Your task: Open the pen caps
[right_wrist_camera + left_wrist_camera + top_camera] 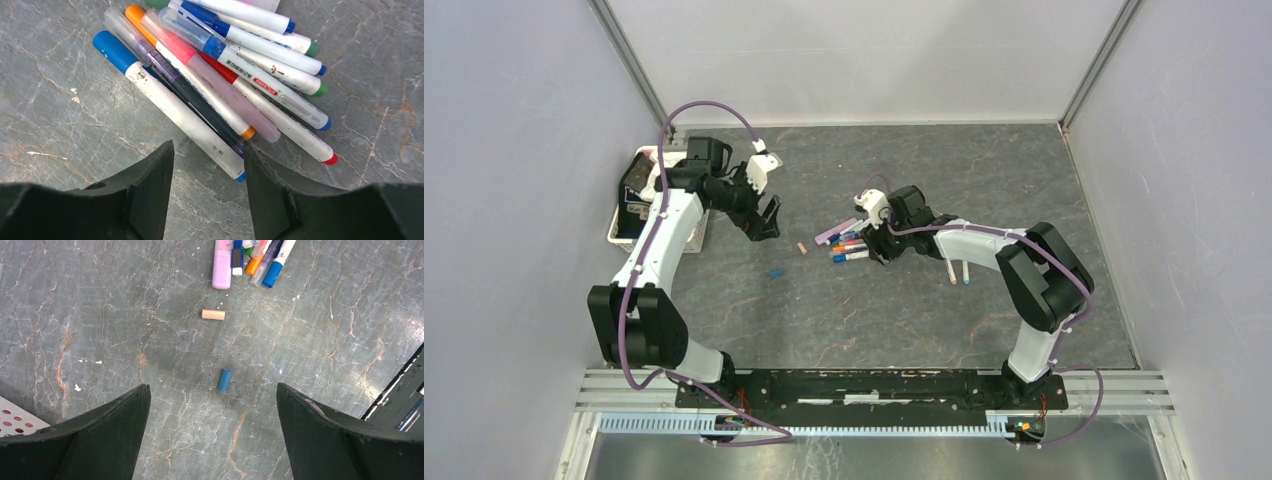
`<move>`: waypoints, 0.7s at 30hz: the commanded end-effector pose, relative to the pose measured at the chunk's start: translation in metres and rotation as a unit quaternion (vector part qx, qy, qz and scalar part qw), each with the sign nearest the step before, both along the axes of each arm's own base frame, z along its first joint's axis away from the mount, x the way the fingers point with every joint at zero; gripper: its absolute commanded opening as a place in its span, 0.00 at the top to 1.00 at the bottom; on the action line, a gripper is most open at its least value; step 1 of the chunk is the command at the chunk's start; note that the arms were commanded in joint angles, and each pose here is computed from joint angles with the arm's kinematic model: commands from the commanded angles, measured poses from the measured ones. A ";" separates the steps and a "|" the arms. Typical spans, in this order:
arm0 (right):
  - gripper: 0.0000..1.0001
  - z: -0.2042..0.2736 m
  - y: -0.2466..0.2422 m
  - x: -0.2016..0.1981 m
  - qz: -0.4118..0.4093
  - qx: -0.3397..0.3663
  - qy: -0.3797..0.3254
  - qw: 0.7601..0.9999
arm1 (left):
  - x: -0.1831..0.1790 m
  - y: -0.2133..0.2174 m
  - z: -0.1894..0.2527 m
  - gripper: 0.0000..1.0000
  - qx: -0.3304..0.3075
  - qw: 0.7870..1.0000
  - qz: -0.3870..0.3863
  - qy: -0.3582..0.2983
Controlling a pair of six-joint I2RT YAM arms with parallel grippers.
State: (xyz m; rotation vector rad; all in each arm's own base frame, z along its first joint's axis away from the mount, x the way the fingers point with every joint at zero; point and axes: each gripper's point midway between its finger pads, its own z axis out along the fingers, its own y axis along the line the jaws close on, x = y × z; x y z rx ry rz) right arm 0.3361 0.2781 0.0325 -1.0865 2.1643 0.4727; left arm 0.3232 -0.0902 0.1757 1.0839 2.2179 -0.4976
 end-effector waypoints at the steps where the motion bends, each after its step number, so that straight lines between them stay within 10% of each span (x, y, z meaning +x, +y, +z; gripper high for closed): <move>1: 0.43 0.005 0.011 0.002 0.019 0.013 -0.004 1.000 | -0.003 -0.004 0.012 0.00 -0.017 1.000 0.005 0.002; 21: 0.58 -0.013 -0.002 -0.060 0.022 -0.007 0.004 1.000 | -0.018 -0.010 0.013 0.00 -0.027 0.999 -0.036 0.011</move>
